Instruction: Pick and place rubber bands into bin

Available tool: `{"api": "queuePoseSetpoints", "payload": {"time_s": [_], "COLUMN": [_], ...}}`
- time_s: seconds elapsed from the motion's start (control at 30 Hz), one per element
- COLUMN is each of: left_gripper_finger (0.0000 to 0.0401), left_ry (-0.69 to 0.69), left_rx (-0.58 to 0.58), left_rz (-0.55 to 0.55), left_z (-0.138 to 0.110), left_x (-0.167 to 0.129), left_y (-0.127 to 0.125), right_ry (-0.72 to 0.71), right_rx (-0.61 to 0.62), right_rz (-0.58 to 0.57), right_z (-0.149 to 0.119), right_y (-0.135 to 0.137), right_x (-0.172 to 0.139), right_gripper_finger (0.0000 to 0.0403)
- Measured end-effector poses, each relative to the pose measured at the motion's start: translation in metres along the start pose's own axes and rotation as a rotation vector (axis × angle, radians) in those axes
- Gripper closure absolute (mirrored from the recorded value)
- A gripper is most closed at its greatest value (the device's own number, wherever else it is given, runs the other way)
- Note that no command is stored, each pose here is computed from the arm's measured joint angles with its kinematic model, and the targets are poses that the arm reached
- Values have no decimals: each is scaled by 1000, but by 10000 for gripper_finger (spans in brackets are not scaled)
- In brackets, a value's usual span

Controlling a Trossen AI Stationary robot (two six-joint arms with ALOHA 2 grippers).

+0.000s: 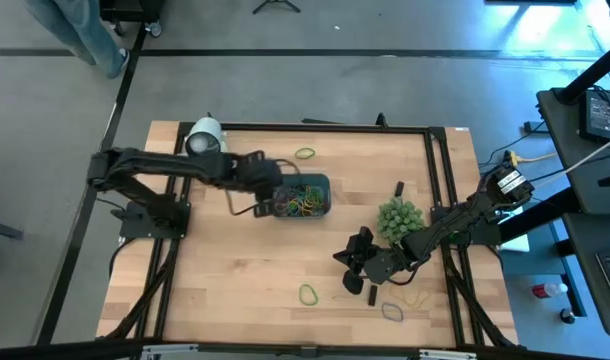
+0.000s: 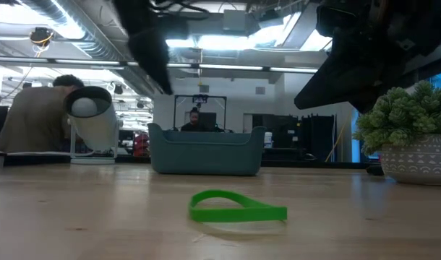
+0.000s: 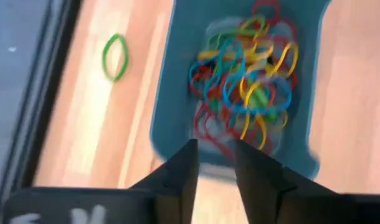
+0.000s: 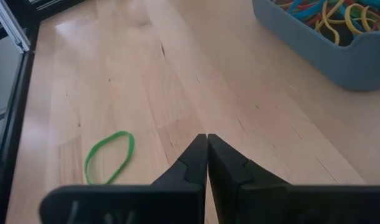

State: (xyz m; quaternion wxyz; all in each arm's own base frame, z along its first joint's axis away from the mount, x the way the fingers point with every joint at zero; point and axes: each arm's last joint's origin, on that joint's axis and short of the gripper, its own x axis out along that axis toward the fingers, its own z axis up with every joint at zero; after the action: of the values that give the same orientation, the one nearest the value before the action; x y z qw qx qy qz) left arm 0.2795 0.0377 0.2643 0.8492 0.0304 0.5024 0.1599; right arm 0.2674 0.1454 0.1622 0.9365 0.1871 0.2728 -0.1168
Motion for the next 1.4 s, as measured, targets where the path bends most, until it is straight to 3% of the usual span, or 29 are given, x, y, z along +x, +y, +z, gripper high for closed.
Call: {"api": "queuePoseSetpoints", "payload": {"time_s": [0.13,0.3,0.53,0.7,0.83,1.1,1.4], "left_gripper_finger": [343,394,400,400,400,399,399], "left_ry": [-22,-72,-199,-258,-278,-321,-323], "left_rx": [-16,-31,-92,-111,-125,-147,-147], "left_rz": [45,16,-62,-64,-62,-43,-38], "left_z": [-34,-86,-132,-155,-170,-178,-178], "left_x": [-11,-16,-15,-6,3,8,8], "left_y": [-13,-30,-37,-37,-37,-35,-35], "right_ry": [0,11,25,26,193,596,815], "right_rx": [11,18,7,67,61,295,536], "right_rz": [0,-11,-35,-22,-3,-223,-357], "right_z": [0,-5,-10,7,22,52,9], "right_y": [0,-1,-4,0,14,38,54], "right_x": [0,5,13,17,13,-31,-63], "right_gripper_finger": [386,386,386,393,398,398,392]}}
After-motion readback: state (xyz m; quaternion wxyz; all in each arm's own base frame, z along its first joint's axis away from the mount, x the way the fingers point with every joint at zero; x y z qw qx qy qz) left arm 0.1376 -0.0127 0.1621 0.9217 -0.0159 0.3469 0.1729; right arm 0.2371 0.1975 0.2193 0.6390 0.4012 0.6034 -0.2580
